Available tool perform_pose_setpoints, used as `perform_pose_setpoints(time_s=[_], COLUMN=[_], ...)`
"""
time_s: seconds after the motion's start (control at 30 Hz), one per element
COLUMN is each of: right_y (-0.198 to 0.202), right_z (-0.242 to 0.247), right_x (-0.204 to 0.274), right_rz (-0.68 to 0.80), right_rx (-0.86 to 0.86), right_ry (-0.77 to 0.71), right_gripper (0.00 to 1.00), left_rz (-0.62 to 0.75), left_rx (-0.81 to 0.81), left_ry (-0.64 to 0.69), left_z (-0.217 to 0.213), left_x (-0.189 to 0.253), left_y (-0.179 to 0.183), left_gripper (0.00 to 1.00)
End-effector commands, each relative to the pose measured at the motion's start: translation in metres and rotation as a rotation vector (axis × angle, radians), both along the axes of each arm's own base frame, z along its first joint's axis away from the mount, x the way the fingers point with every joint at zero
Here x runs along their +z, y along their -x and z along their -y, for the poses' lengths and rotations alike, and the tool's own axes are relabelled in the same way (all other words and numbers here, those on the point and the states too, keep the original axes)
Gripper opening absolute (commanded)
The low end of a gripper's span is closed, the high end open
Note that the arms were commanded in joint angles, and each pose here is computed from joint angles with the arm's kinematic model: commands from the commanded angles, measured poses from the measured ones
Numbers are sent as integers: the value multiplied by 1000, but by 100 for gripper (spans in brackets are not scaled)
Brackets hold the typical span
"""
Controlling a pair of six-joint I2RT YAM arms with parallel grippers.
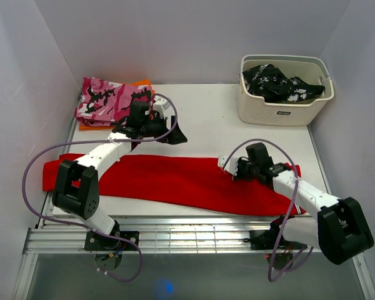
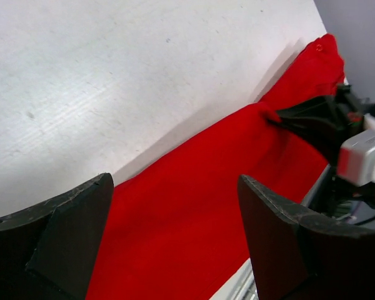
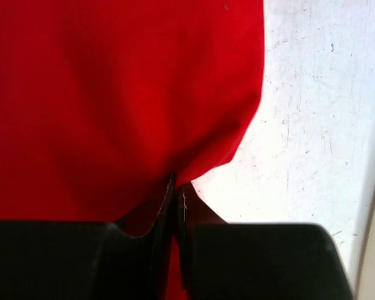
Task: Fold and stack the trousers
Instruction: Fold the trousers
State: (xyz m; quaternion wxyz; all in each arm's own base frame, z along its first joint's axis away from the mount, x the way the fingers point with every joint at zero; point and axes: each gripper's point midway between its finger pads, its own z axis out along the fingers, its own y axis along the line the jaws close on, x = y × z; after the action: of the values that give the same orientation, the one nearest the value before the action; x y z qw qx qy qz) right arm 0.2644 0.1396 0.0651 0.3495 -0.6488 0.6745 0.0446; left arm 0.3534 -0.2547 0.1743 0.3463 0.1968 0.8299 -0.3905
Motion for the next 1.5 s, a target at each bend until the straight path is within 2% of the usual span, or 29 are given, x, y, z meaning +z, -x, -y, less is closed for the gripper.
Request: perform_pose_setpoints(time_s=[0.0, 0.17, 0.33, 0.4, 0.47, 0.5, 0.53, 0.87, 1.1, 1.2, 1.33, 1.47], right_y=[-16, -11, -10, -3, -1, 7, 8, 24, 39, 44, 46, 46], right_z=[-1, 12, 8, 9, 4, 11, 9, 5, -2, -3, -1, 3], right_x=[9, 8, 28, 27, 46, 26, 36, 34, 17, 6, -4, -10], right_rz=[292, 490, 699, 770, 909, 885, 943, 1039, 1038, 1014, 976, 952], right_rx=[-42, -85, -55, 2, 40, 77, 80, 217, 345, 391, 408, 406], right_ry=[34, 104, 100, 129, 109, 160, 137, 170, 189, 206, 227, 245], right_gripper=[8, 8, 8, 8, 8, 8, 8, 8, 8, 8, 8, 8], left_rz=[-60, -123, -136, -139, -174, -193, -179, -338, -329, -304, -253, -235], left_rx=[-75, -135, -174, -193, -204, -207, -212, -266, -301, -285, -268, -223], left_ry=[124, 133, 147, 153, 160, 161, 179, 226, 284, 290, 282, 248], left_z=[20, 46, 75, 91, 102, 105, 110, 132, 135, 136, 138, 138], left_x=[18, 1, -7, -8, -12, -15, -11, -28, -14, -7, 1, -1], left_y=[31, 48, 41, 36, 35, 36, 33, 52, 57, 53, 44, 36], left_gripper=[91, 91, 91, 91, 90, 89, 89, 83, 82, 86, 97, 98])
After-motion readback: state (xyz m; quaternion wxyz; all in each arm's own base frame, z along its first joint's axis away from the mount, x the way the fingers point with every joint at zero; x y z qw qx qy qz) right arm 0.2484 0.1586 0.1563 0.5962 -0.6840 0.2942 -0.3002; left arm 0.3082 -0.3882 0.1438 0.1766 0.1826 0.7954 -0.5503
